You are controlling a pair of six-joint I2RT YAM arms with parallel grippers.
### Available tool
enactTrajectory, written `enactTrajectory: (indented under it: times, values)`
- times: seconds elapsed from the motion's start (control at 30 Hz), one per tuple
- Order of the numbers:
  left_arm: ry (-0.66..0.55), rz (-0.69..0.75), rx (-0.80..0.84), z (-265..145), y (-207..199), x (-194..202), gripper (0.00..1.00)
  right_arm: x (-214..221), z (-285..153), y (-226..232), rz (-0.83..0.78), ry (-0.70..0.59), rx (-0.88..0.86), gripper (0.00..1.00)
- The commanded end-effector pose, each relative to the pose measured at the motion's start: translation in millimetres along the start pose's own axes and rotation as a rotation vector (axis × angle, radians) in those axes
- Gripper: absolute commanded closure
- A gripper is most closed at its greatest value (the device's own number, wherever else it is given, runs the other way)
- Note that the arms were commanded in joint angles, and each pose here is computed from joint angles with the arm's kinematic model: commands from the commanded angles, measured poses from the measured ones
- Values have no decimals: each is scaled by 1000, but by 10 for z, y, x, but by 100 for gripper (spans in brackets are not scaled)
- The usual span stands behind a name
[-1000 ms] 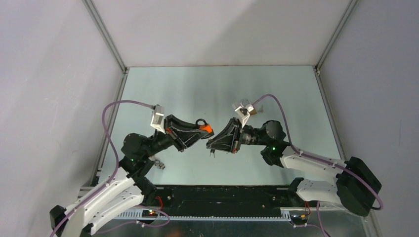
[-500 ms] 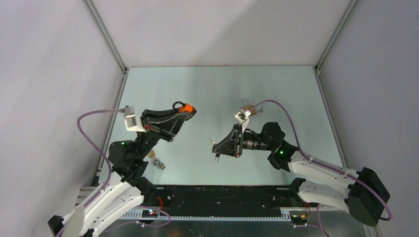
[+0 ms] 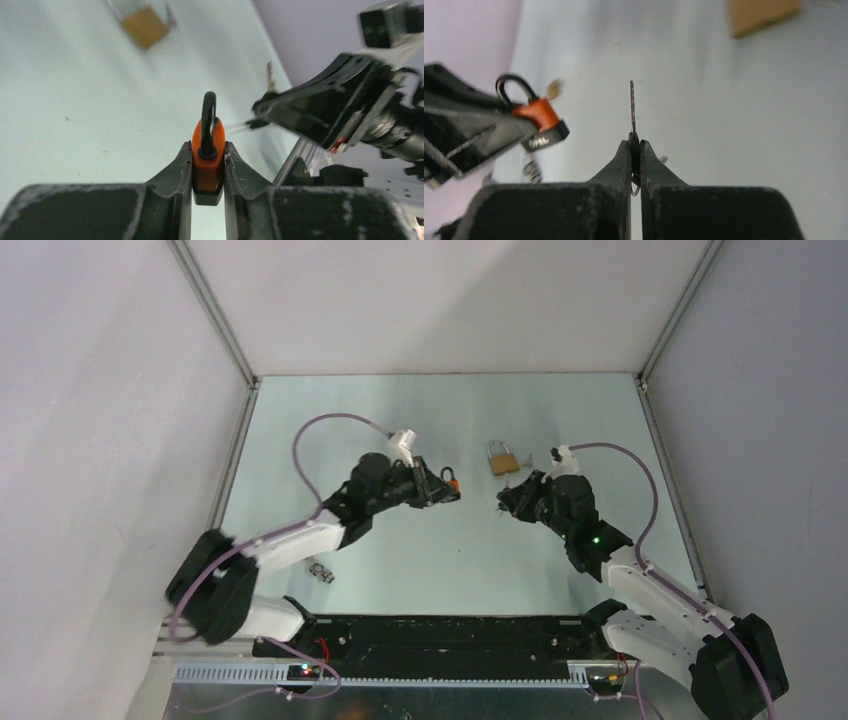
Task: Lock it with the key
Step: Place the lock at the center of the board.
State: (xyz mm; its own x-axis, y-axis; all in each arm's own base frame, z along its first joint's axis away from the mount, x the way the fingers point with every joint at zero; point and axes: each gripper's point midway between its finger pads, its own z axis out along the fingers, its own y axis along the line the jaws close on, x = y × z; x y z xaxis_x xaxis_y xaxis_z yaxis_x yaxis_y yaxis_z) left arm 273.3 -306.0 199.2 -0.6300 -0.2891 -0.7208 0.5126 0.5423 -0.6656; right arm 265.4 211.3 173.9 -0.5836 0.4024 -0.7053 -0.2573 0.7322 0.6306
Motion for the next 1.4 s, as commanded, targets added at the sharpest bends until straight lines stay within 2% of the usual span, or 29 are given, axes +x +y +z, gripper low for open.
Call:
enactTrajectory:
  times: [0.0,0.1,0.2,0.27,0.43,0.73,0.8,0.87,0.93,0.97,1.1,1.2,1.37]
  values:
    - [77,-70,84,383,-280,67,100,83,-72,-685,52,-12,241,100]
    - [190,-139,63,746,-180,414,100,155,-80,-923,57,-1,307,100]
    - [234,-142,99,1039,-364,562,100,230,-96,-1184,81,8,388,99]
    - [273,-164,80,1225,-311,757,100,264,-95,-1283,97,23,410,96]
    - [311,-245,39,1470,-211,1009,100,321,-104,-1500,83,48,484,96]
    - [364,-271,14,1776,-131,1416,100,381,-43,-1736,54,97,572,96]
    - [357,-287,-6,1818,-84,1439,97,392,-17,-1761,54,109,583,95]
    - [352,-296,-19,1849,-54,1455,90,394,8,-1779,58,113,592,93]
    - [354,-304,-25,1856,-34,1473,75,397,21,-1787,69,114,597,88]
    - [355,-304,-27,1846,-27,1480,63,392,24,-1783,77,112,599,83]
    - [344,-288,-47,1743,3,1463,42,271,-12,-1755,81,79,620,65]
    - [301,-253,-46,1630,-60,1302,30,92,-85,-1699,69,28,635,54]
    - [235,-204,-99,1419,5,1092,20,-152,-212,-1593,33,-32,640,38]
